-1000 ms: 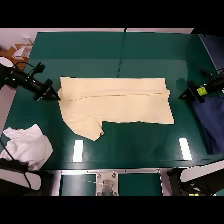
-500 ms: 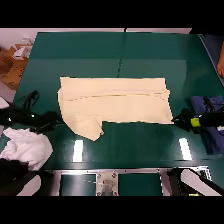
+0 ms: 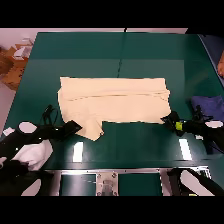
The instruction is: Fold the shirts.
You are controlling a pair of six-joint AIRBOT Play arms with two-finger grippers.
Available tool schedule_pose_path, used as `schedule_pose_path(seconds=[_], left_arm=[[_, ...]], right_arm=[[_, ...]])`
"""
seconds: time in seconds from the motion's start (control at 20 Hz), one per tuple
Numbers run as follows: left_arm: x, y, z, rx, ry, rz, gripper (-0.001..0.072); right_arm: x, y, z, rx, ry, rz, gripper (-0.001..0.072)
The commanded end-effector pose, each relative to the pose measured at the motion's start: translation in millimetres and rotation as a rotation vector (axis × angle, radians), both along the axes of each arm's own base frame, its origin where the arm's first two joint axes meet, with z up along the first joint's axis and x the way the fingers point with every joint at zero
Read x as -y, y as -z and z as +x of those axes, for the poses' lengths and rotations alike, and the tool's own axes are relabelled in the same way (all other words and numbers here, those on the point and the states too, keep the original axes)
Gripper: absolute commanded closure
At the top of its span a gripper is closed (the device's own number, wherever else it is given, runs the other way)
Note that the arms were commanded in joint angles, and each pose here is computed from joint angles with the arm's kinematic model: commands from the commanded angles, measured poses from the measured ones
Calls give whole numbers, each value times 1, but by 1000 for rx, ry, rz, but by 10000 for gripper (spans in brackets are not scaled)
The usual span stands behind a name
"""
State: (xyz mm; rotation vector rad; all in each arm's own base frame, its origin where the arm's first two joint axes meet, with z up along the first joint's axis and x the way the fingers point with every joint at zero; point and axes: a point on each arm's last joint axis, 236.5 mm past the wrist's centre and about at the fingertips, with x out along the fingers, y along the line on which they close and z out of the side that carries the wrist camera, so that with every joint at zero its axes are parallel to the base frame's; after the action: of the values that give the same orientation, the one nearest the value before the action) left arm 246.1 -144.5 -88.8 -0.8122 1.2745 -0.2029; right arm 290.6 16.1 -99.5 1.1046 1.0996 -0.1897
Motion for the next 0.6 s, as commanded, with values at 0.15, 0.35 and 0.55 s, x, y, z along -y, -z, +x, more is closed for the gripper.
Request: schedule_pose_path(seconds=[0.15, 0.35, 0.55], left_arm=[[16, 10, 11, -15, -82, -69, 348], [37, -11, -1, 2, 94, -110, 684], [30, -42, -13, 17, 284, -6, 685]], right_arm=[[-2, 15, 23, 14, 98, -5, 322], [-7, 7, 28, 46, 26, -16, 644], [-15, 1, 16, 9, -148, -51, 697]])
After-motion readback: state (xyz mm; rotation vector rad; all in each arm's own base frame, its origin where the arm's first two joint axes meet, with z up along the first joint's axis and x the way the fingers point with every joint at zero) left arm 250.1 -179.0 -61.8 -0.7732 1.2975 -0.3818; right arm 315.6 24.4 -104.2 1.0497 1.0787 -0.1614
